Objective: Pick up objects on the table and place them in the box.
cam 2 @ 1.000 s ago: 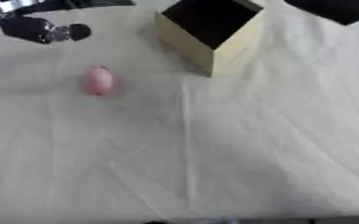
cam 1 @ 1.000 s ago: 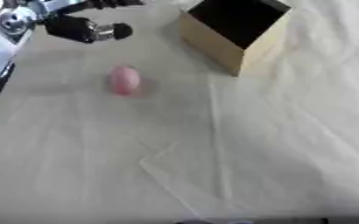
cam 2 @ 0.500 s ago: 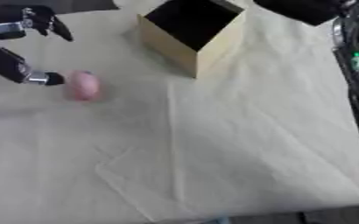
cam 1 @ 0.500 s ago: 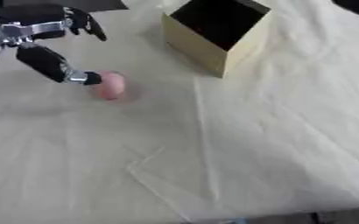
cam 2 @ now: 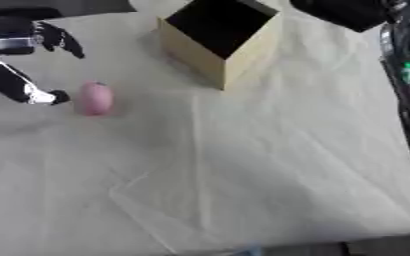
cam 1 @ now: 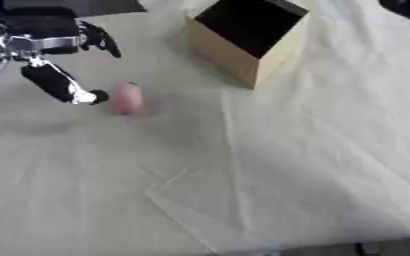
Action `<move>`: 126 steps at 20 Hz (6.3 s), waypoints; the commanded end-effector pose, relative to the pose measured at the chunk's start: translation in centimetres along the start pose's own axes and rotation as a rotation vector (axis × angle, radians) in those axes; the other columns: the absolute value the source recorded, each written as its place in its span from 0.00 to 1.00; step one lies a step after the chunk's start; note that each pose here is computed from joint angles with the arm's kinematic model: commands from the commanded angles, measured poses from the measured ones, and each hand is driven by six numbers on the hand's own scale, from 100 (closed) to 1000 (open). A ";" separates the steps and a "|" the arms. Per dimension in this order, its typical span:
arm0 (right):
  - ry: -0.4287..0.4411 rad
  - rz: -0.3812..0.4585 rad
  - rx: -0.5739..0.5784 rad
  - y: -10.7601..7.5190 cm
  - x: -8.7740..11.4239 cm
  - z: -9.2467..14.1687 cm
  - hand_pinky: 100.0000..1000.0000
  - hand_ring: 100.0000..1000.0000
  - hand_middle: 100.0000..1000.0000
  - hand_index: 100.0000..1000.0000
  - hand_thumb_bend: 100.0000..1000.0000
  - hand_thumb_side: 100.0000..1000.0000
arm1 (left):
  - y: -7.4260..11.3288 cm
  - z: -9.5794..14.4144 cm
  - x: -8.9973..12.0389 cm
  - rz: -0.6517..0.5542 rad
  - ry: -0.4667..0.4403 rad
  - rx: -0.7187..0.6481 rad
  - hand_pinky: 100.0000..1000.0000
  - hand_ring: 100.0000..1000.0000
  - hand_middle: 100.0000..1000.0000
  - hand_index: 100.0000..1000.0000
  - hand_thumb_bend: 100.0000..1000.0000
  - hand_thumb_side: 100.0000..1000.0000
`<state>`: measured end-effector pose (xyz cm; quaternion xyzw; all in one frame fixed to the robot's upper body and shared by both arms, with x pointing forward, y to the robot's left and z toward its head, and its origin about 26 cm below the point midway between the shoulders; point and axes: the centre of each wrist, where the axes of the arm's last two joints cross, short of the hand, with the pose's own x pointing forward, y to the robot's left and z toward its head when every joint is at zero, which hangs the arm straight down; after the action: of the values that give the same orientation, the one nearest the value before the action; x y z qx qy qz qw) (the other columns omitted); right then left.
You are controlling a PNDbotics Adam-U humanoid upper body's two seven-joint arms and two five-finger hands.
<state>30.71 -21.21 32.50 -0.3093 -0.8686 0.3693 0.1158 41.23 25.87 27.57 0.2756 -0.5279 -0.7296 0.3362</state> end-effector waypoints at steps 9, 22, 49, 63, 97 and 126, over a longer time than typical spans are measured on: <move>-0.014 0.005 -0.014 -0.7 0.3 -0.3 0.88 0.76 0.73 0.86 0.00 0.84 | -0.6 0.0 -1.3 -0.069 0.076 -0.042 0.80 0.89 0.83 0.87 0.40 0.27; -0.011 0.000 -0.022 -0.8 0.3 -0.4 0.88 0.76 0.73 0.87 0.00 0.84 | -2.1 -1.6 -1.3 -0.001 0.025 -0.061 0.69 0.81 0.76 0.84 0.33 0.29; -0.019 -0.008 -0.011 -0.8 0.5 -0.7 0.87 0.75 0.72 0.86 0.00 0.85 | -0.2 -3.4 -1.4 -0.048 0.136 0.061 0.75 0.86 0.82 0.86 0.40 0.31; -0.012 -0.014 -0.018 -0.8 0.5 -0.7 0.87 0.75 0.72 0.86 0.00 0.85 | -0.5 -3.7 -0.5 -0.047 0.078 0.109 0.47 0.64 0.57 0.67 0.08 0.13; -0.141 -0.071 -0.077 -1.0 2.6 -3.3 0.87 0.75 0.72 0.86 0.00 0.85 | 13.5 -5.6 3.3 -0.014 0.022 0.720 0.16 0.39 0.37 0.43 0.00 0.12; -0.202 -0.120 -0.100 -1.0 3.7 -4.5 0.86 0.74 0.72 0.87 0.00 0.86 | 10.8 -7.9 0.6 -0.128 0.117 0.663 0.71 0.83 0.79 0.88 0.55 0.51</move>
<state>29.73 -16.70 35.63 -0.2220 -0.9074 0.3539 0.0451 49.39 17.82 34.02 0.4297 -0.6985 -0.5273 0.2224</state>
